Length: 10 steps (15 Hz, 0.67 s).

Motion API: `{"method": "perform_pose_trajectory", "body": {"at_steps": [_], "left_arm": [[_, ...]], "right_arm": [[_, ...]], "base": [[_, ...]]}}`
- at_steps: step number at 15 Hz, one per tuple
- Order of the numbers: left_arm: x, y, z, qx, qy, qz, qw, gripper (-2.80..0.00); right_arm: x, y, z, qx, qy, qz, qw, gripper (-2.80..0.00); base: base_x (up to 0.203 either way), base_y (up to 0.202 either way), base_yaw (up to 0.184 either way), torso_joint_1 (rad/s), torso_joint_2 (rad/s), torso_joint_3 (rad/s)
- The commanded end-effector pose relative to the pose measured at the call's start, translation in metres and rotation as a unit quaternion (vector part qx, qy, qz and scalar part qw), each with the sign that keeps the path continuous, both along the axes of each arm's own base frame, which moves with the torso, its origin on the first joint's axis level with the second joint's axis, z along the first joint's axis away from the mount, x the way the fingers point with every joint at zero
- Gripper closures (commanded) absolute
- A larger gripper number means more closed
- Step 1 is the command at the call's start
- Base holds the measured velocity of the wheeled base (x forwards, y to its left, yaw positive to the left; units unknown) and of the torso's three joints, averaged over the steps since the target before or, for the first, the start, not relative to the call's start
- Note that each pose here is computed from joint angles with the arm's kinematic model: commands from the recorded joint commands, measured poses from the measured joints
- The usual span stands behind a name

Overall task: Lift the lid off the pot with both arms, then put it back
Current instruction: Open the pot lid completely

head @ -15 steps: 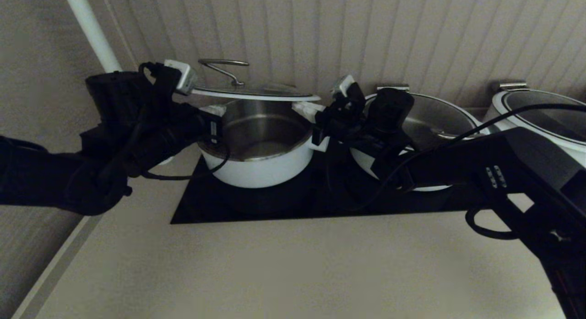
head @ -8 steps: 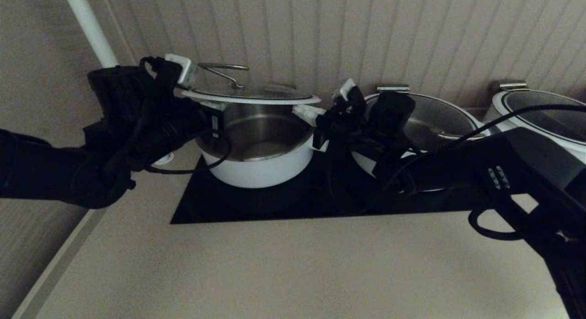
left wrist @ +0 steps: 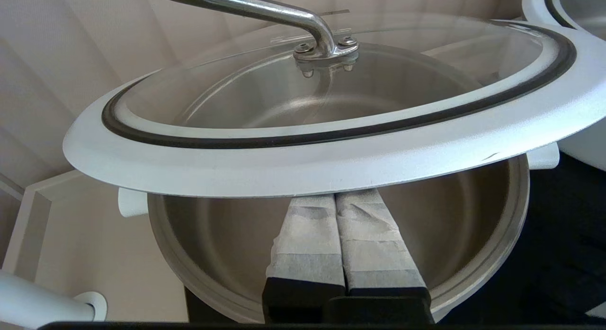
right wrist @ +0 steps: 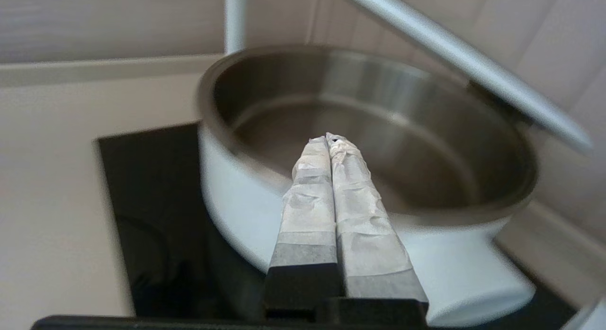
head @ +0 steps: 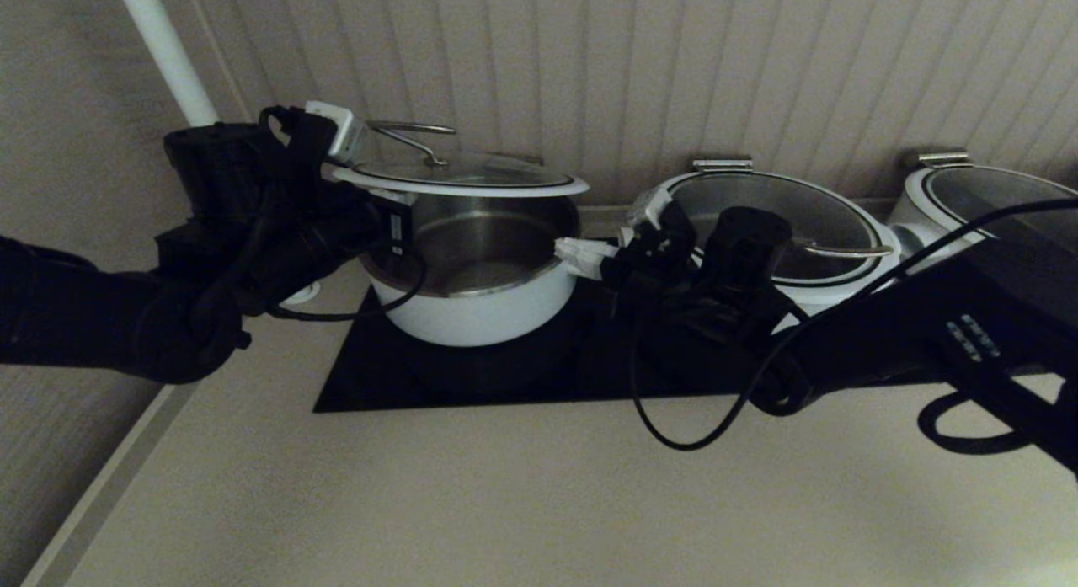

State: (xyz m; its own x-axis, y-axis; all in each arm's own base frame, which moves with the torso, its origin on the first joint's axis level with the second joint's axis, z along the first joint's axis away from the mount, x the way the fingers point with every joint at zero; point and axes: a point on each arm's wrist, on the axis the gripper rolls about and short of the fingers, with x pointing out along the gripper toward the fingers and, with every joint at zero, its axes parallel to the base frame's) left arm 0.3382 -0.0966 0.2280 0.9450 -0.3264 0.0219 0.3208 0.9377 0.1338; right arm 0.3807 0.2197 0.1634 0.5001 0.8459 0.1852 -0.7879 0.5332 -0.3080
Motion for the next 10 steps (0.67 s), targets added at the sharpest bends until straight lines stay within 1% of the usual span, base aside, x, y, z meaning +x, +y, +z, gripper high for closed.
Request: {"method": "perform_pose_trajectory", "body": {"at_steps": [1,6,8,10], "left_arm": [[-0.002,0.000,0.002,-0.001,-0.005,0.000,1.0000,0.00],[-0.003,0.001,0.004,-0.002,-0.007,0.000,1.0000,0.00],[-0.003,0.001,0.004,-0.002,-0.007,0.000,1.0000,0.00],[-0.003,0.001,0.004,-0.002,-0.007,0.000,1.0000,0.00]], "right_arm": [[-0.019,-0.010,0.011,-0.002,0.001,0.001,1.000,0.00],[-0.062,-0.037,0.036,-0.003,0.005,-0.005,1.000,0.00],[-0.086,-0.056,0.043,-0.006,0.013,-0.013,1.000,0.00],[-0.113,-0.080,0.052,-0.010,0.023,-0.030,0.999,0.00]], "base": [[0.000,0.000,0.000,0.000,0.00,0.000],[0.000,0.000,0.000,0.000,0.00,0.000],[0.000,0.000,0.000,0.000,0.00,0.000],[0.000,0.000,0.000,0.000,0.00,0.000]]}}
